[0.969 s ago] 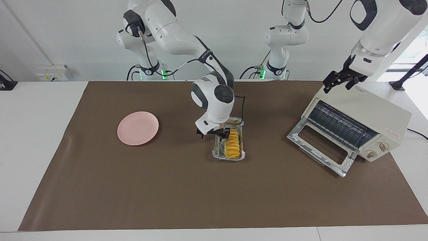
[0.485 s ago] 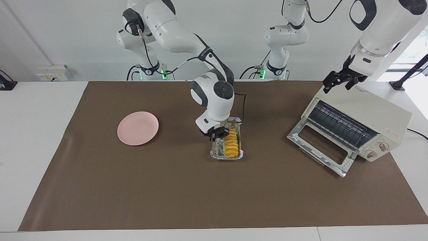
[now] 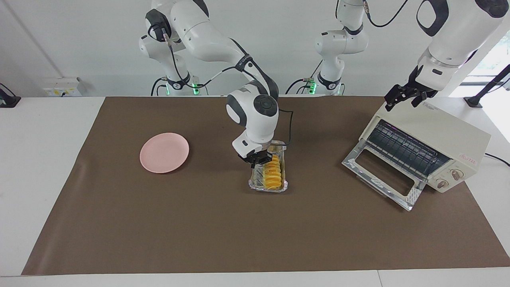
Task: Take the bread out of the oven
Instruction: 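Grasp the foil tray rim with the right gripper, then carry the foil tray with the right gripper beside the pink plate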
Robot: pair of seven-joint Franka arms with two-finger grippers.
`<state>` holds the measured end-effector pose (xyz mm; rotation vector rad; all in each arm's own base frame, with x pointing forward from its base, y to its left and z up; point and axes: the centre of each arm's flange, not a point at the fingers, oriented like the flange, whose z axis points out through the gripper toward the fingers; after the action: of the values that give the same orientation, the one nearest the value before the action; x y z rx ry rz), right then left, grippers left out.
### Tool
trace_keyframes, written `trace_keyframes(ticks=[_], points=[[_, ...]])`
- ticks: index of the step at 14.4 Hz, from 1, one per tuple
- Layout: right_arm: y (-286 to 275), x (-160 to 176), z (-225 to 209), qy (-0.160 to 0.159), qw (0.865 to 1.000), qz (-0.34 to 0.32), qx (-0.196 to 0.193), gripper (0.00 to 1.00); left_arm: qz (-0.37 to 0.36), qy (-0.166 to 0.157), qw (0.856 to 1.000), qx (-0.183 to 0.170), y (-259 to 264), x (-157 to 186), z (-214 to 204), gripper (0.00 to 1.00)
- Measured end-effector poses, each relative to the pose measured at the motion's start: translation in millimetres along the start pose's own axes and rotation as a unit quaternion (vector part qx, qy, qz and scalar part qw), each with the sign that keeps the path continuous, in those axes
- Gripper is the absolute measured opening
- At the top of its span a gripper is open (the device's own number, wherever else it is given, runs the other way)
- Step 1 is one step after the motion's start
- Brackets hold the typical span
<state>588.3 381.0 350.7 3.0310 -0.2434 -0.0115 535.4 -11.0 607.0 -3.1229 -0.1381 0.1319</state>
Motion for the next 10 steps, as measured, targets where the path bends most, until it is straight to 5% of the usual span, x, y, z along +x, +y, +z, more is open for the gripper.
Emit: trace_keyframes(ticks=[6, 10], points=[[123, 75, -79, -0.003, 0.999, -0.046, 0.023, 0.01, 0.0, 0.0, 1.0, 0.0, 0, 0, 0, 1.0], [252, 134, -69, -0.004, 0.995, -0.092, 0.031, 0.01, 0.0, 0.0, 1.0, 0.0, 0, 0, 0, 1.0]])
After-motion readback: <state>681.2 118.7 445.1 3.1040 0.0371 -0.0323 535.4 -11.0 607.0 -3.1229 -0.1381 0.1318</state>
